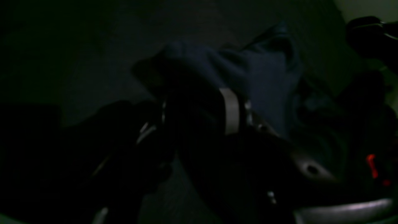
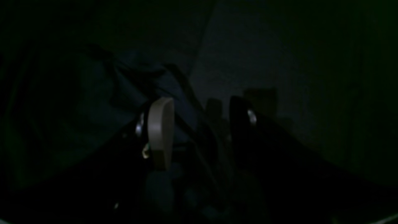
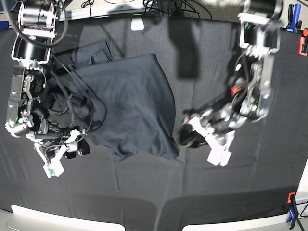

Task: Layout the t-shirt on the table in an organized manner, then fold the t-shirt properly
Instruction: 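Release the shirt with the right gripper and reach the left gripper in, then grasp the shirt's loose hem with the left gripper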

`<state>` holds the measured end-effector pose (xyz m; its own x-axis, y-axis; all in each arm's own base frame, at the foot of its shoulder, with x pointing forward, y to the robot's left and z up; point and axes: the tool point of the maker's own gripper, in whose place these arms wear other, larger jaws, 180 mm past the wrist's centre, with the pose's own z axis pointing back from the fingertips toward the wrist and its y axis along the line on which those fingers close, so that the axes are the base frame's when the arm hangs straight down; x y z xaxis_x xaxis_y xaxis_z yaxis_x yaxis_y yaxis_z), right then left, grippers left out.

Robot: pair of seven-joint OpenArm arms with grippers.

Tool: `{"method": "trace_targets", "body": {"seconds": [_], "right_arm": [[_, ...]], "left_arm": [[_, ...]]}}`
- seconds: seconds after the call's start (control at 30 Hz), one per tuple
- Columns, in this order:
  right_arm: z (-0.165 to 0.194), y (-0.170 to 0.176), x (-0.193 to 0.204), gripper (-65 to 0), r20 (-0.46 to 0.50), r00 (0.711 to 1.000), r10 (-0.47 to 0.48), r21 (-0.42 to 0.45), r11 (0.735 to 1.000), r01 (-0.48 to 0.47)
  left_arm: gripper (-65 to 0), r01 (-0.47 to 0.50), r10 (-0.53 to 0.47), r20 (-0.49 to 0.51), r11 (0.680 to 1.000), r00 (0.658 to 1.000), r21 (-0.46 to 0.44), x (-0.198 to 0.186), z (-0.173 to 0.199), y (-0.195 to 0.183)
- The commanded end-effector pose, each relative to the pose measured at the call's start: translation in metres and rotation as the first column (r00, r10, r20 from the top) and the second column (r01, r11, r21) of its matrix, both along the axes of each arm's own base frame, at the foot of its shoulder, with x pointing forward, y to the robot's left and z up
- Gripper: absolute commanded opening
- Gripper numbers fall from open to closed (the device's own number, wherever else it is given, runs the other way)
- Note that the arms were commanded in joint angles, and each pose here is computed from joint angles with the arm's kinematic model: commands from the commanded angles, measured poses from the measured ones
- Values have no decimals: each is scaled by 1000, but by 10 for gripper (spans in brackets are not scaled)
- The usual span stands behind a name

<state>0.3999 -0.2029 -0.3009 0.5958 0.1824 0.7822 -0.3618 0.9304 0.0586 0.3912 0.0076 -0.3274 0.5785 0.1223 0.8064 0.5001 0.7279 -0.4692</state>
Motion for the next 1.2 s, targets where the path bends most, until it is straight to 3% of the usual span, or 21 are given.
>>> {"method": "trace_targets", "body": {"seconds": [0.0, 0.23, 0.3, 0.37, 0.4, 0.5, 0.73, 0.83, 0.93, 1.07, 1.17], "right_arm": [[19, -2, 8, -366, 52, 999, 11, -7, 1000, -11], [12, -4, 4, -366, 11, 1000, 13, -26, 1000, -13], [12, -5, 4, -366, 12, 1000, 13, -27, 1000, -12], [13, -5, 4, -366, 12, 1000, 12, -29, 1000, -12], [13, -6, 4, -366, 11, 1000, 12, -31, 999, -12], [11, -10, 4, -366, 8, 1000, 5, -54, 999, -4], [11, -34, 3, -366, 12, 999, -46, -125, 991, 47], [17, -57, 0, -366, 23, 995, -94, -133, 986, 96], [25, -82, -6, -366, 30, 991, -130, -143, 981, 133], [34, -115, -17, -366, 37, 984, -174, -172, 969, 178], [45, -128, -19, -366, 52, 979, -197, -162, 966, 203]], "left_arm": [[-458, 3, -1, 50, 999, 999, -43, 11, 19, -10], [-459, -6, 11, -82, 998, 997, 59, 10, -30, -23], [-511, 18, -14, -78, 999, 997, 50, 7, -31, -28], [-635, 67, -67, -40, 998, 997, -4, 4, -17, -38], [-650, 80, -81, -22, 996, 996, -49, 4, -8, -42], [-650, 112, -115, -8, 977, 993, -181, -1, 20, -59], [-650, 265, -264, 36, 933, 964, -246, -25, 60, -130], [-650, 309, -302, 64, 935, 951, -177, -26, 63, -140], [-650, 294, -289, 95, 954, 953, -47, -11, 65, -130], [-650, 150, -166, 192, 984, 967, 95, 30, 103, -84], [-650, 3, -66, 275, 975, 959, 224, 54, 137, -41]]}}
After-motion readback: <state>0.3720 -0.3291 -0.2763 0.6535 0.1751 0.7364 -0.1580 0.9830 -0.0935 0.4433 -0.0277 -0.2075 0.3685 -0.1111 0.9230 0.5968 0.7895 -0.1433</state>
